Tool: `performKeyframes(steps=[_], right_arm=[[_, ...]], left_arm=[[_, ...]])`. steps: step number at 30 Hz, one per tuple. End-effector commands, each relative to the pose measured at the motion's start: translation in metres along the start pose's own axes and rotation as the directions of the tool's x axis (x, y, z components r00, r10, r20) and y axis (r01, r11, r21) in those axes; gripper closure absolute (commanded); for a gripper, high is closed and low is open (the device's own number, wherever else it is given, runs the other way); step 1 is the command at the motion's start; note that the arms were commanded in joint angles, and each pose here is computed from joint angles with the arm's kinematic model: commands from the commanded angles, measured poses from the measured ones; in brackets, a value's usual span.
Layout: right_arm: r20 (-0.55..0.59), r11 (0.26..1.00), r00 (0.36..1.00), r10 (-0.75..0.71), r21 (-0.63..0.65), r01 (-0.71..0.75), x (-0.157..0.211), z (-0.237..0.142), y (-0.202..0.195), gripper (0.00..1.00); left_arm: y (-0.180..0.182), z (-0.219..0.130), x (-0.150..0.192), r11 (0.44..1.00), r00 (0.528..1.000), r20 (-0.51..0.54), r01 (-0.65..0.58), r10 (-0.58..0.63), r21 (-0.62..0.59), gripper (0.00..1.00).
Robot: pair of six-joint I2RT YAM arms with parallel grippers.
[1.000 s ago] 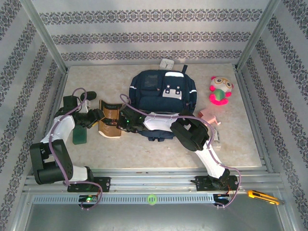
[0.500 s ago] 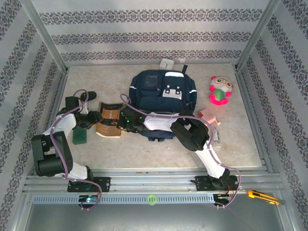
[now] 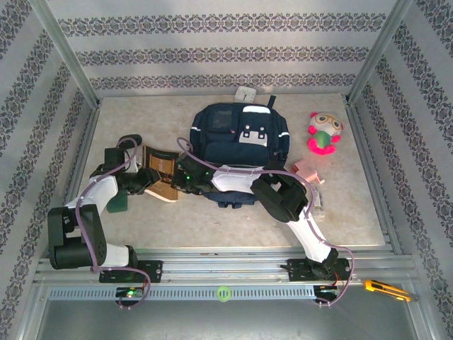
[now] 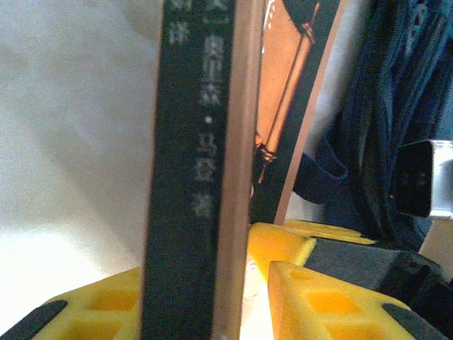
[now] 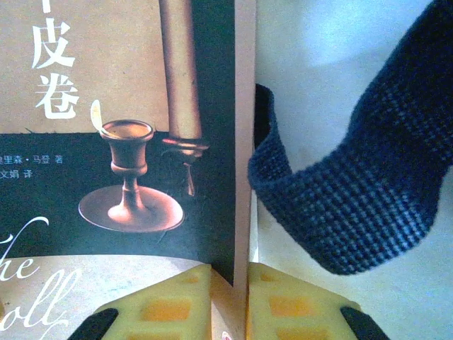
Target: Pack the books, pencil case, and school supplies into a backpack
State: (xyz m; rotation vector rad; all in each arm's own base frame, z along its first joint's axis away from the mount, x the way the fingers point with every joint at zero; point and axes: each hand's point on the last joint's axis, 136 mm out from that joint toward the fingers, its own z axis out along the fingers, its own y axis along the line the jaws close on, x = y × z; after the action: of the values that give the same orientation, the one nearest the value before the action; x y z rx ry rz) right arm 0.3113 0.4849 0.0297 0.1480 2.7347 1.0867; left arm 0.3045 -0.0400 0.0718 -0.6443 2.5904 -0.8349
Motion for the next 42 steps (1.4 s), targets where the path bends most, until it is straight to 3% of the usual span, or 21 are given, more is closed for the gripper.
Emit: performKeyframes(steps=[1, 5, 11, 16, 20, 25, 27, 30, 33, 35, 36, 37, 38, 39, 42], right_arm=[[-0.007, 1.0, 1.0, 0.009, 0.027, -0.009, 0.007, 0.003, -0.012, 0.85], [0.011, 1.0, 1.0, 0.004, 0.023, -0.004, 0.003, -0.002, -0.01, 0.84], [0.059, 0.999, 0.998, -0.026, -0.032, 0.028, -0.009, -0.031, 0.012, 0.75], [0.124, 0.983, 0.991, -0.057, -0.169, 0.077, -0.022, -0.081, 0.055, 0.64], [0.249, 0.951, 0.963, -0.105, -0.257, 0.171, -0.043, -0.142, 0.086, 0.56], [0.41, 0.911, 0.899, -0.154, -0.293, 0.29, -0.07, -0.216, 0.095, 0.49], [0.48, 0.867, 0.845, -0.238, -0.287, 0.408, -0.076, -0.246, 0.095, 0.46], [0.579, 0.767, 0.735, -0.353, -0.271, 0.582, -0.081, -0.29, 0.088, 0.41], [0.673, 0.625, 0.578, -0.462, -0.216, 0.75, -0.068, -0.329, 0.088, 0.36], [0.692, 0.572, 0.521, -0.501, -0.188, 0.799, -0.059, -0.339, 0.088, 0.33], [0.707, 0.535, 0.478, -0.521, -0.167, 0.828, -0.052, -0.349, 0.089, 0.27], [0.709, 0.527, 0.472, -0.524, -0.165, 0.834, -0.05, -0.35, 0.089, 0.25], [0.738, 0.479, 0.425, -0.523, -0.158, 0.863, -0.038, -0.368, 0.091, 0.17], [0.748, 0.456, 0.411, -0.52, -0.163, 0.875, -0.033, -0.376, 0.093, 0.15], [0.758, 0.42, 0.402, -0.514, -0.187, 0.888, -0.024, -0.387, 0.097, 0.14]], left_arm=[[0.004, -0.008, 0.011, 0.996, 0.998, -0.044, -0.037, 0.033, -0.08, 0.68], [0.012, -0.017, 0.004, 0.984, 0.997, -0.032, -0.072, 0.068, -0.162, 0.86], [0.003, -0.044, -0.006, 0.966, 0.987, 0.022, -0.15, 0.158, -0.21, 0.98], [-0.04, -0.082, -0.016, 0.96, 0.95, 0.155, -0.256, 0.272, -0.113, 1.0], [-0.101, -0.119, -0.021, 0.912, 0.873, 0.326, -0.404, 0.361, 0.072, 1.0], [-0.172, -0.172, -0.018, 0.746, 0.723, 0.551, -0.618, 0.417, 0.248, 1.0], [-0.198, -0.195, -0.014, 0.653, 0.657, 0.63, -0.697, 0.414, 0.297, 1.0], [-0.227, -0.22, -0.004, 0.518, 0.594, 0.701, -0.774, 0.394, 0.365, 1.0], [-0.249, -0.228, 0.011, 0.389, 0.559, 0.718, -0.822, 0.415, 0.416, 1.0], [-0.255, -0.226, 0.018, 0.35, 0.548, 0.713, -0.834, 0.437, 0.426, 1.0], [-0.258, -0.223, 0.023, 0.329, 0.541, 0.709, -0.84, 0.453, 0.431, 1.0], [-0.26, -0.221, 0.027, 0.309, 0.532, 0.705, -0.846, 0.468, 0.434, 1.0], [-0.271, -0.214, 0.042, 0.238, 0.503, 0.696, -0.862, 0.513, 0.448, 1.0], [-0.28, -0.211, 0.051, 0.185, 0.484, 0.699, -0.868, 0.527, 0.461, 1.0], [-0.291, -0.206, 0.056, 0.135, 0.489, 0.708, -0.858, 0.51, 0.495, 1.0]])
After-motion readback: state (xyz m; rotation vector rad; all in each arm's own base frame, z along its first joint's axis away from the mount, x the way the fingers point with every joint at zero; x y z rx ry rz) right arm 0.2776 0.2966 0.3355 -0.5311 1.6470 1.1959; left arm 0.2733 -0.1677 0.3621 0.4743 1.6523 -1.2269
